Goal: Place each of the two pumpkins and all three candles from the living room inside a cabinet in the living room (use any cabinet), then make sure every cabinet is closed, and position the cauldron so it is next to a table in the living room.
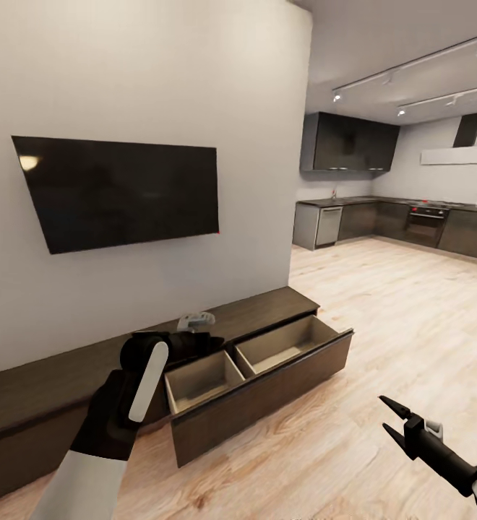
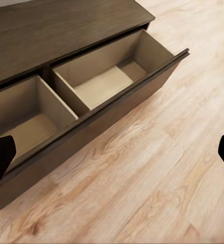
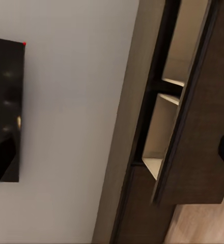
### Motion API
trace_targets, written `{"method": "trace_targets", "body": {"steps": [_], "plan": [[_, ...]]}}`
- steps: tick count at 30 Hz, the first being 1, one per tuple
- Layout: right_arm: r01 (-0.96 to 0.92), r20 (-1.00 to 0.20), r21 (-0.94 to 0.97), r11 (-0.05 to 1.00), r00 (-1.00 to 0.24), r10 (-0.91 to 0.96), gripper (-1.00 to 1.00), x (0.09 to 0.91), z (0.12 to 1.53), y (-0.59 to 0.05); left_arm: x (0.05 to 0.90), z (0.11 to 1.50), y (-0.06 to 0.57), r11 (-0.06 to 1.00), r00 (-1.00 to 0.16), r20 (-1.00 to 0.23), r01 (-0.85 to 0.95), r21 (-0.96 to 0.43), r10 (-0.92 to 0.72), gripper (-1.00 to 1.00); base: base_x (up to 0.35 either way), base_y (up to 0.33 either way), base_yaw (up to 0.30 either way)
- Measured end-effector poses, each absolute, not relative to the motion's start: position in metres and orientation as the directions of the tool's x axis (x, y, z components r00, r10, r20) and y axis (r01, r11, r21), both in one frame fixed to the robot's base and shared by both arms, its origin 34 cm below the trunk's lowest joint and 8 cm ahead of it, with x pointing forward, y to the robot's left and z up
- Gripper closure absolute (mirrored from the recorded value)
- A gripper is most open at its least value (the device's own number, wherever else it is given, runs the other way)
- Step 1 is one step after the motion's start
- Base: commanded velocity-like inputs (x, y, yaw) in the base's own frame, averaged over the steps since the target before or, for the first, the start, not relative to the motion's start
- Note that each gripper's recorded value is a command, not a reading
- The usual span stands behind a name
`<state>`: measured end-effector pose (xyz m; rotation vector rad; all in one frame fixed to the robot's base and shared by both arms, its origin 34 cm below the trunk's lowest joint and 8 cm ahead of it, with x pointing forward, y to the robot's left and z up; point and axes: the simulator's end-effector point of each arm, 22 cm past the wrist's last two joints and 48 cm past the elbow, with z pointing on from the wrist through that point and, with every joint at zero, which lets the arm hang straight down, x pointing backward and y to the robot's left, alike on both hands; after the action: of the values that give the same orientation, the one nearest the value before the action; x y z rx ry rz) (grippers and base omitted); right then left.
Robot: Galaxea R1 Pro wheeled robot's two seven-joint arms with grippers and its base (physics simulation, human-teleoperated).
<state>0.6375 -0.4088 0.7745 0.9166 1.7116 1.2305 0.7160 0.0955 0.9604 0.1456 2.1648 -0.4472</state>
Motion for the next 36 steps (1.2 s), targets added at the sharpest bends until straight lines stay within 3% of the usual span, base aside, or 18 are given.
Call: {"method": "trace_targets", "body": {"steps": [13,29,36], "plan": [[0.095,-0.201,0.961,0.259,-0.401,0.894,-1.0,0.638,0.796,-0.409,0.717,0.982,0.096,0.928,-0.594,-0.803,0.264,-0.263,-0.059,-1.0,-0.016,0.0,-0.277],[0.096,-0.201,0.961,0.259,-0.401,0.894,-1.0,0.638,0.821,-0.409,0.717,1.006,0.095,0.928,-0.595,-0.802,0.264,-0.263,-0.058,-1.0,-0.243,0.077,-0.277],[0.097,-0.201,0.961,0.26,-0.401,0.894,-1.0,0.637,0.832,-0.41,0.716,1.017,0.095,0.928,-0.596,-0.801,0.264,-0.264,-0.058,-1.0,-0.09,0.016,-0.277]]}}
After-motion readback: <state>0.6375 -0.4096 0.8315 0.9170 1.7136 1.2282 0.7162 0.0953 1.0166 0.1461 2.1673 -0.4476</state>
